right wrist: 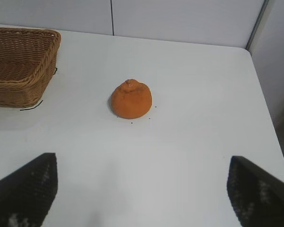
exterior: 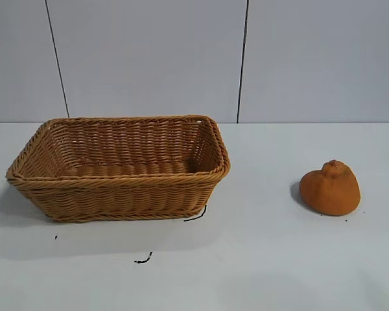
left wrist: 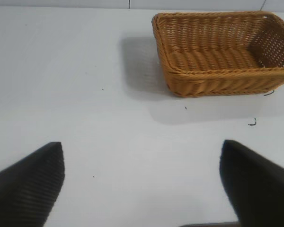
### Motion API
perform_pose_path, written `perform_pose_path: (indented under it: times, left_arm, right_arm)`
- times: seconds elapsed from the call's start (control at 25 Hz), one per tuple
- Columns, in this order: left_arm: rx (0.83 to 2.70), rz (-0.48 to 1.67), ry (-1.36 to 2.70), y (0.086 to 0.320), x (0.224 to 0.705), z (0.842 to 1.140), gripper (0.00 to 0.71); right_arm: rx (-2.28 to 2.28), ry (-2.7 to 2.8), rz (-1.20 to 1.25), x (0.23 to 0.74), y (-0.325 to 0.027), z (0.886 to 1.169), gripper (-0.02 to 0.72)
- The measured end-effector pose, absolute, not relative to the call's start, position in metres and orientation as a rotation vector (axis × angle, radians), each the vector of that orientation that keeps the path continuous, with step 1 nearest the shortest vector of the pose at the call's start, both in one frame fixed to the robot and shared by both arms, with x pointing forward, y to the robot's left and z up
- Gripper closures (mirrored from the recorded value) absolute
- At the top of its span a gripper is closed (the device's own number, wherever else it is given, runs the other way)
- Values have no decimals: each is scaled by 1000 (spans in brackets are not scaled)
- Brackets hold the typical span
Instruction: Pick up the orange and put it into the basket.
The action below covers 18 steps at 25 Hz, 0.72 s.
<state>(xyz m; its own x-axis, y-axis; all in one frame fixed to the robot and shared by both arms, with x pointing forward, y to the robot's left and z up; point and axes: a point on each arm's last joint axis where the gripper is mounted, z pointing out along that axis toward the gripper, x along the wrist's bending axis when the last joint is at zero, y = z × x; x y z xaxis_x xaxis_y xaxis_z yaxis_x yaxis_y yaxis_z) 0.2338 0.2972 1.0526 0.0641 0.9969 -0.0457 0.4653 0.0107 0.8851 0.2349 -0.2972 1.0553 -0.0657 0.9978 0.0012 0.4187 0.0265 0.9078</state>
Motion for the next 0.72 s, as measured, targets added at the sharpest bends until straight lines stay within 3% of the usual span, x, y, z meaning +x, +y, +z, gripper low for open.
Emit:
perform_pose_path:
  times: [0.36, 0.72]
  left_arm:
    - [1564, 863, 1508, 297, 234, 1053, 71]
    - [1564, 863, 1508, 297, 234, 1053, 71]
  right_arm:
    - [1511, 1612, 975, 243, -297, 1061, 8]
    - [1779, 1829, 722, 346, -293, 1106, 8]
